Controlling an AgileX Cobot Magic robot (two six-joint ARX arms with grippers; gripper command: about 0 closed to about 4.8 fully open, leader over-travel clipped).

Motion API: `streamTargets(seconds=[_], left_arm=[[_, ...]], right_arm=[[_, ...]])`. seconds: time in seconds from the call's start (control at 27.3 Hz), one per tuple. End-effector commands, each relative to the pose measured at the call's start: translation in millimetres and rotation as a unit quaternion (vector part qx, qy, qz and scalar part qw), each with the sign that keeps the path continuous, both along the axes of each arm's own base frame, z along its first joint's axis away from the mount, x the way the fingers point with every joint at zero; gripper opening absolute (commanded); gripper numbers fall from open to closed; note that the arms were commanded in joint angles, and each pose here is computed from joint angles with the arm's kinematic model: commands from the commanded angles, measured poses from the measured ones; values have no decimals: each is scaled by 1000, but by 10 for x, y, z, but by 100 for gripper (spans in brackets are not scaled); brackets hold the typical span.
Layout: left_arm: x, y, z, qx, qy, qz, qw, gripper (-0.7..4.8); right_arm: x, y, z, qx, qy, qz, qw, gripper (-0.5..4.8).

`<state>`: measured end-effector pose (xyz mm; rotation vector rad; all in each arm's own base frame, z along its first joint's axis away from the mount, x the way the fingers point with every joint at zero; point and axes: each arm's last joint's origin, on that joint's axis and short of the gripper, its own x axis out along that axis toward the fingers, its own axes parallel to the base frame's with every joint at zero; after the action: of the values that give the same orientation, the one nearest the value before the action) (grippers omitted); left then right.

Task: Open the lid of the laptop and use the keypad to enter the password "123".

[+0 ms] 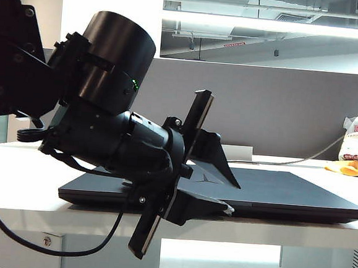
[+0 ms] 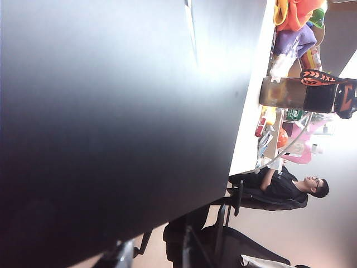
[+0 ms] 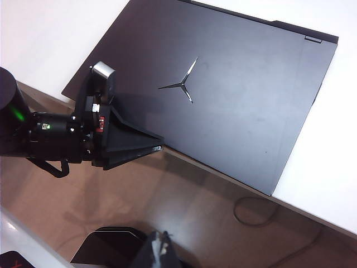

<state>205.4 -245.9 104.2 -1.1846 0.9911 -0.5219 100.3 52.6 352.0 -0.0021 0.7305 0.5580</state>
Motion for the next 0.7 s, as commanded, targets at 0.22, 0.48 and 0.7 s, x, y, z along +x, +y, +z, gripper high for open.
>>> streamTargets(seconds=[0.22, 0.48, 0.7], left_arm=[[41, 114, -146, 51, 39, 30, 997, 119], [92, 127, -114, 43, 24, 27, 998, 113], [115, 88, -67, 41, -2, 8, 999, 79]], right_arm=[[-6, -1, 9, -3, -7, 8, 1000, -5], [-6, -1, 9, -3, -7, 8, 1000, -5], [-8, -2, 6, -4, -5, 8, 1000, -5]])
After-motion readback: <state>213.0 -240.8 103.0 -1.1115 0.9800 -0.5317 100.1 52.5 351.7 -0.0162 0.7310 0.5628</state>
